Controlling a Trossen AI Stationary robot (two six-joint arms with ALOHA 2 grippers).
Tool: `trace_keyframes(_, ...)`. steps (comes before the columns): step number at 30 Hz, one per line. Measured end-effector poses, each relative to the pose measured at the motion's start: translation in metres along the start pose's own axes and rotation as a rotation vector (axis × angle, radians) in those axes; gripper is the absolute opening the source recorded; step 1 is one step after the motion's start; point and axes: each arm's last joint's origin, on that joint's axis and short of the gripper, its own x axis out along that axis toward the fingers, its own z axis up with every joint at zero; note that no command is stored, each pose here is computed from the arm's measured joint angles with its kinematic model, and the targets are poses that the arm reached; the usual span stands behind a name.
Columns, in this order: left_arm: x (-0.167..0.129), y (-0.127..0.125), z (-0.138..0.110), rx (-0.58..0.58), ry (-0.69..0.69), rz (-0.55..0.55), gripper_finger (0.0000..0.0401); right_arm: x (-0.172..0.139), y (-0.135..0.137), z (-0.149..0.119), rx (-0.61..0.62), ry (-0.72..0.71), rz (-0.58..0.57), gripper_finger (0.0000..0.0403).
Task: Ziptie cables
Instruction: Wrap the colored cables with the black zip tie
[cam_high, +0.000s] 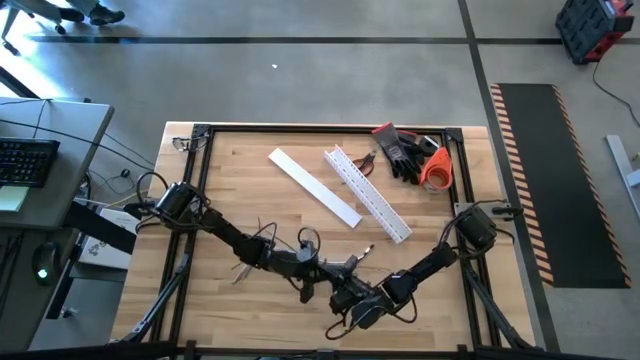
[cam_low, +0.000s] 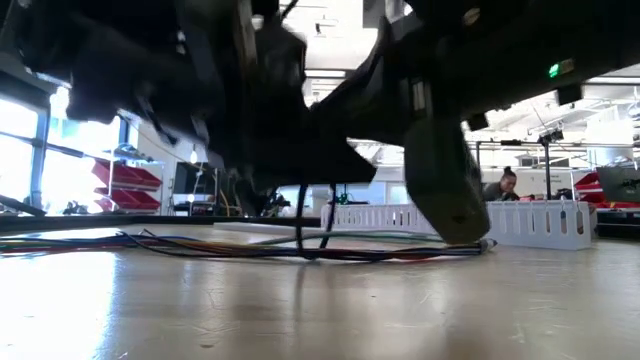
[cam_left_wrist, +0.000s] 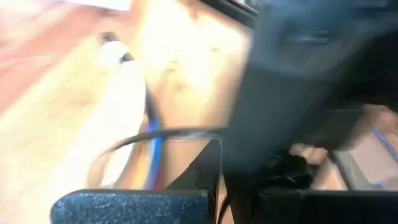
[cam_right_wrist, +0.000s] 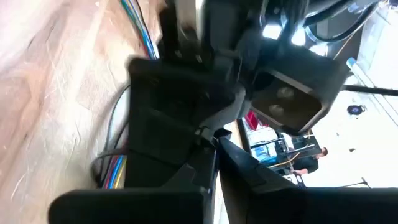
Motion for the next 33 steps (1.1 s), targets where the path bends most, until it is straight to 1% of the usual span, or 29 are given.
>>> trace_keyframes(5,-0.009,0.006,-0.003,-0.032,-0.057,-0.033,0.0,0.003,-0.001,0.0,0.025,-0.019,0.026,0.0)
trace_keyframes(13,-0.01,0.001,-0.006,-0.015,-0.054,-0.046,0.0,0.015,-0.006,-0.003,0.109,-0.009,0.037,0.0003)
trace_keyframes(15,-0.011,-0.001,-0.007,-0.013,-0.054,-0.051,0.0,0.016,-0.006,-0.004,0.116,-0.01,0.041,0.0013)
trace_keyframes(17,-0.011,-0.002,-0.007,-0.013,-0.052,-0.058,0.0,0.017,-0.006,-0.005,0.11,-0.004,0.04,0.0033)
trace_keyframes(22,-0.012,-0.004,-0.009,-0.01,-0.046,-0.064,0.0,0.019,-0.007,-0.006,0.098,0.009,0.034,0.0101)
trace_keyframes(25,-0.012,-0.005,-0.009,-0.008,-0.053,-0.064,0.0,0.019,-0.008,-0.008,0.09,0.045,-0.012,0.0131)
trace_keyframes(29,-0.012,-0.005,-0.009,-0.007,-0.054,-0.066,0.0,0.019,-0.007,-0.01,0.065,0.071,-0.028,0.0144)
trace_keyframes(33,-0.012,-0.005,-0.009,-0.011,-0.052,-0.069,0.0,0.022,-0.007,-0.013,0.087,0.087,-0.028,0.0135)
